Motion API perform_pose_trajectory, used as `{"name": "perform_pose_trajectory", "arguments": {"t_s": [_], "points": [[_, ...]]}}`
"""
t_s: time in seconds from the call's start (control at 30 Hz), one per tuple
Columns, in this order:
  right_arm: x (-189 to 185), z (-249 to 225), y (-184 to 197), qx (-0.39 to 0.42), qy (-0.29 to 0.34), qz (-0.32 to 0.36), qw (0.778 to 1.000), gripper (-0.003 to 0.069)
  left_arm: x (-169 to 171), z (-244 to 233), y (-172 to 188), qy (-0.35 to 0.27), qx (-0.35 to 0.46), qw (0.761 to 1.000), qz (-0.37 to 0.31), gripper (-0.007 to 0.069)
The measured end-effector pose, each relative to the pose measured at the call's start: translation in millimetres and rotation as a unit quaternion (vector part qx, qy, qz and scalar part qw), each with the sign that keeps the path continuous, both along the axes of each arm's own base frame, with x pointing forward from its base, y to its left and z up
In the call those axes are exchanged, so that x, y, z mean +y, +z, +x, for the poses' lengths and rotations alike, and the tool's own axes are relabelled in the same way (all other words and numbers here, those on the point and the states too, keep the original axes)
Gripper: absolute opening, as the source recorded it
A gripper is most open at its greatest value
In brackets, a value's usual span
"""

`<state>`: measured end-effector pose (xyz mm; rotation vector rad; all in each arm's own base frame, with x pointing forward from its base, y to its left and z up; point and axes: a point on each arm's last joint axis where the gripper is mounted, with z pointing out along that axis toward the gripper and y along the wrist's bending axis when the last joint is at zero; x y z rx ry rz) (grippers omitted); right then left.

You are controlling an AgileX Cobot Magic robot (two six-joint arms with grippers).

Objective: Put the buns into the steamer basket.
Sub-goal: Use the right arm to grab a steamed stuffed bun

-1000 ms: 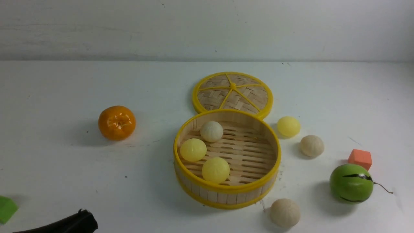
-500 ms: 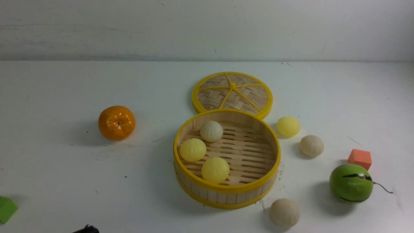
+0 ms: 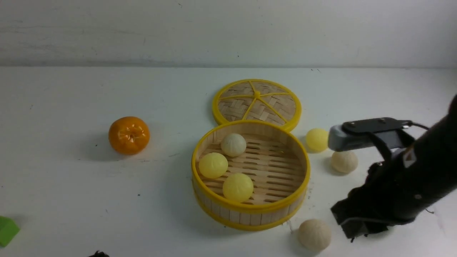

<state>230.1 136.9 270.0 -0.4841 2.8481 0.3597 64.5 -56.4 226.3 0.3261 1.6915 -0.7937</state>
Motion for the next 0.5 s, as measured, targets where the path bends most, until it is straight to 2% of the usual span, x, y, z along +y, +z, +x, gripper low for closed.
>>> {"name": "perform_pose_trajectory", "arguments": {"t_s": [0.23, 0.5], "points": [[25.1, 37.2, -38.7, 0.027, -0.001, -0.029, 0.999, 0.0302, 0.0, 0.0, -0.2, 0.0, 0.001, 1.0, 0.001, -0.0005], [31.3, 56.1, -66.4, 0.016, 0.001, -0.05, 0.999, 0.0312, 0.0, 0.0, -0.2, 0.0, 0.001, 1.0, 0.001, -0.0003]]}}
